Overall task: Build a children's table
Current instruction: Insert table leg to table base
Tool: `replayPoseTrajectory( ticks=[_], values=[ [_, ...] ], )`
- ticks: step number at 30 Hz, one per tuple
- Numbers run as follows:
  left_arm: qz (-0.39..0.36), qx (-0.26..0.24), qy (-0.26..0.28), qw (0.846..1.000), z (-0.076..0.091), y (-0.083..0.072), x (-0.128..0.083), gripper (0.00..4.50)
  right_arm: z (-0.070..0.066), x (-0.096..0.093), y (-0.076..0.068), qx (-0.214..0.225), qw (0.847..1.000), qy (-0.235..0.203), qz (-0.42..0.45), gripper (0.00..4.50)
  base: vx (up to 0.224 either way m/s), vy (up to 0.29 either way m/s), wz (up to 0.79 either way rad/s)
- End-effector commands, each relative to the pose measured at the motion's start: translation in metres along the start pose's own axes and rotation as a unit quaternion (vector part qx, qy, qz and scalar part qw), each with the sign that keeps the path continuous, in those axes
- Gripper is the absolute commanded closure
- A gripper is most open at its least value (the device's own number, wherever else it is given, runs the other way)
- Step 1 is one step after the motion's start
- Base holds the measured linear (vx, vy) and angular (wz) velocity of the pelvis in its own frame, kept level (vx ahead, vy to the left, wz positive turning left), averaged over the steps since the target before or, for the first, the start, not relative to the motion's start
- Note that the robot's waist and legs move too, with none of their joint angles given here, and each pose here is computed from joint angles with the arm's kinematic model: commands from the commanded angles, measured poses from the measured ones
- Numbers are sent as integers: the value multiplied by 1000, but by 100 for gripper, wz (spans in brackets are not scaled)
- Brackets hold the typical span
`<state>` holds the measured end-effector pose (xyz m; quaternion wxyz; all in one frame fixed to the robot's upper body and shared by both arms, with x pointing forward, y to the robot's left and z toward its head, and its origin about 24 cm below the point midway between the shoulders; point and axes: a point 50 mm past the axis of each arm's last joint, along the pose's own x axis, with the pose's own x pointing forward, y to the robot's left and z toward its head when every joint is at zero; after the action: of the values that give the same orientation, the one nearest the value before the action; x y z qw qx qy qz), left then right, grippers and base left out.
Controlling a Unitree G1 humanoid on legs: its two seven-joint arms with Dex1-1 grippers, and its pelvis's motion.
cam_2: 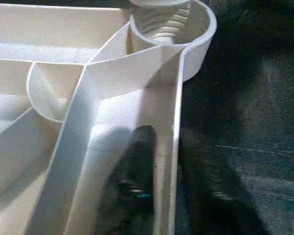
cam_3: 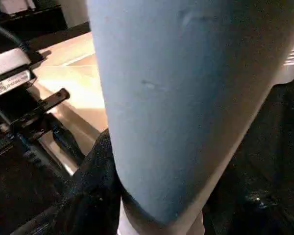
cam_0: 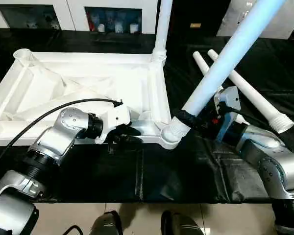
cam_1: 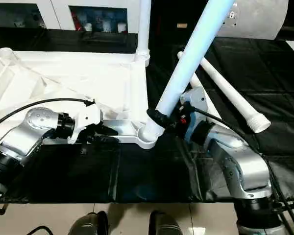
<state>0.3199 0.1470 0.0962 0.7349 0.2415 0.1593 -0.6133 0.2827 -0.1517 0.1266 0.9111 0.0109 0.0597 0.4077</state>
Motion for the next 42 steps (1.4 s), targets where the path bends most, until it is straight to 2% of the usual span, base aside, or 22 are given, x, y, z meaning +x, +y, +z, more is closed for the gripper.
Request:
replayPoseTrajectory(
  ticks=[1, 3, 9, 12, 16, 19, 20, 22, 29, 30, 32, 39, 40, 41, 42],
  values=[
    [4, 1, -13, 1000, 4, 2, -3, 388, 5, 0, 6, -4, 1000, -3, 20, 262, 0, 0, 0],
    [0, -1, -14, 1000, 3, 2, -3, 421, 5, 1, 7, -5, 1000, 1, 29, 262, 0, 0, 0],
    [0, 4, 0, 1000, -3, 0, -2, 450, 5, 3, 8, -9, 999, 10, 39, 262, 0, 0, 0],
    [10, 29, 31, 999, -10, -1, 0, 450, 3, 6, 9, -14, 999, 26, 44, 262, 0, 0, 0],
    [28, 22, 45, 998, -12, 0, 4, 450, 1, 10, 8, -19, 998, 42, 46, 262, 0, 0, 0],
    [56, -9, 24, 998, -5, 3, 9, 450, 0, 13, 6, -24, 997, 53, 44, 262, 0, 0, 0],
    [77, -31, -13, 996, 4, 6, 15, 450, -1, 16, 4, -28, 997, 58, 39, 262, 0, 0, 0],
    [70, -29, -31, 997, 9, 4, 18, 450, -1, 18, 3, -30, 997, 60, 36, 262, 0, 0, 0],
    [23, 0, -3, 1000, -1, -5, 14, 450, 0, 19, 1, -33, 997, 59, 29, 262, 0, 0, 0],
    [20, -3, -3, 1000, -1, -6, 13, 422, 0, 19, 1, -32, 997, 58, 28, 262, 0, 0, 0],
    [23, -7, -3, 1000, -2, -5, 13, 395, 0, 19, 1, -33, 997, 57, 27, 262, 0, 0, 0],
    [37, -13, -9, 999, -2, -1, 16, 363, 2, 16, -2, -34, 998, 52, 22, 262, 0, 0, 0],
    [36, -15, -11, 999, -1, -1, 16, 363, 2, 16, -2, -34, 998, 52, 22, 262, 0, 0, 0],
    [35, -16, -13, 999, -1, -1, 17, 397, 2, 15, -2, -34, 998, 52, 22, 262, 0, 0, 0],
    [34, -17, -15, 999, -1, -1, 17, 404, 2, 15, -2, -34, 998, 52, 22, 262, 0, 0, 0]
  ],
)
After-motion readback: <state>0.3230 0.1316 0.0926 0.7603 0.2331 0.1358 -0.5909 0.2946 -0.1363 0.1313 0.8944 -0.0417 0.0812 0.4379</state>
